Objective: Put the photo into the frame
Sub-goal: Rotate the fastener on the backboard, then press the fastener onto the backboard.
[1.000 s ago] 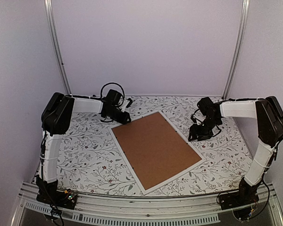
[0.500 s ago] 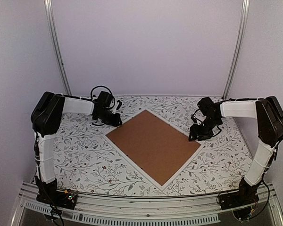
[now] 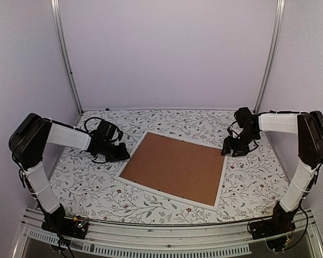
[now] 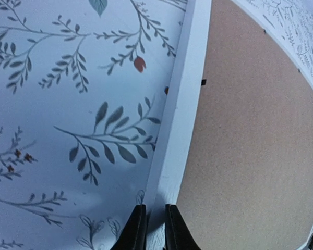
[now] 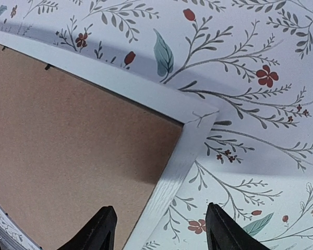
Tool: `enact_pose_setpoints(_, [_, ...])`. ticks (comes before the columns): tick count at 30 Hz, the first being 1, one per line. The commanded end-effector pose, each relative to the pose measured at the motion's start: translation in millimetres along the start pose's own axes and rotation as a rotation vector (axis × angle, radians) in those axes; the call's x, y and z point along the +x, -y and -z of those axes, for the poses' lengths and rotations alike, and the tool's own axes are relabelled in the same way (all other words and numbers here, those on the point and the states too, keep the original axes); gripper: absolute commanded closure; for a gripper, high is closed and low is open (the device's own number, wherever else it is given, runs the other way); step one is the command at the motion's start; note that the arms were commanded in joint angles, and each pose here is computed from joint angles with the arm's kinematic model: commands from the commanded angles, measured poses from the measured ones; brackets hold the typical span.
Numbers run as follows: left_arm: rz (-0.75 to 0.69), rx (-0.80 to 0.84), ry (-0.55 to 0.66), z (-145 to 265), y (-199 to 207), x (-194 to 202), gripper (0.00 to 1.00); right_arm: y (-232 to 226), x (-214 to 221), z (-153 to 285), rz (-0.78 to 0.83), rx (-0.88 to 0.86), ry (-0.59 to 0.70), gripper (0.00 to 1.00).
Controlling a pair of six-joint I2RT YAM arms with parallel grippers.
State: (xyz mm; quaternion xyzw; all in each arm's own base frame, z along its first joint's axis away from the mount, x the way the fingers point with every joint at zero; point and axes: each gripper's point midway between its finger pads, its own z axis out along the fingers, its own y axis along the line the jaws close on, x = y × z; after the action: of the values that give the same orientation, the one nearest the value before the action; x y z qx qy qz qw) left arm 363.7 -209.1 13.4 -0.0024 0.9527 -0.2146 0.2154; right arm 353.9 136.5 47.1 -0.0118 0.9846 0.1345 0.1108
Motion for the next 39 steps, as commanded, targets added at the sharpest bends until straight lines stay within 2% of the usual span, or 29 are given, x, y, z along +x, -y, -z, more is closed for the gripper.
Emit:
enact_pose_setpoints(1, [0.088, -0.183, -0.324, 1.4, -26.4, 118.3, 0.87, -5.8, 0.5, 9.0, -0.025, -0.037, 0.022, 0.38])
enact_pose_setpoints(8, [0.082, -0.195, -0.245, 16.8, -10.8, 107.2, 0.77, 13.4, 22.9, -7.8, -0.065, 0.014, -0.021, 0.38])
enact_pose_setpoints(11, [0.071, -0.206, -0.213, 20.5, -10.2, 98.0, 0.73, 17.8, 22.5, -3.2, -0.081, 0.02, 0.0, 0.38])
enact_pose_setpoints(17, [0.041, -0.209, -0.175, 22.3, -4.8, 83.0, 0.57, 22.4, 12.3, 21.7, -0.104, 0.004, 0.071, 0.41])
enact_pose_setpoints(22, [0.026, -0.2, -0.169, 19.4, 0.9, 75.1, 0.47, 28.4, 18.0, 18.9, -0.103, 0.013, 0.056, 0.44])
enact_pose_setpoints(28, [0.009, -0.193, -0.161, 17.5, 6.7, 67.3, 0.43, 35.4, 22.0, 8.3, -0.102, 0.036, 0.036, 0.47])
enact_pose_setpoints(39, [0.003, -0.192, -0.162, 15.1, 8.1, 65.0, 0.43, 40.3, 29.6, -8.5, -0.097, 0.043, -0.005, 0.5])
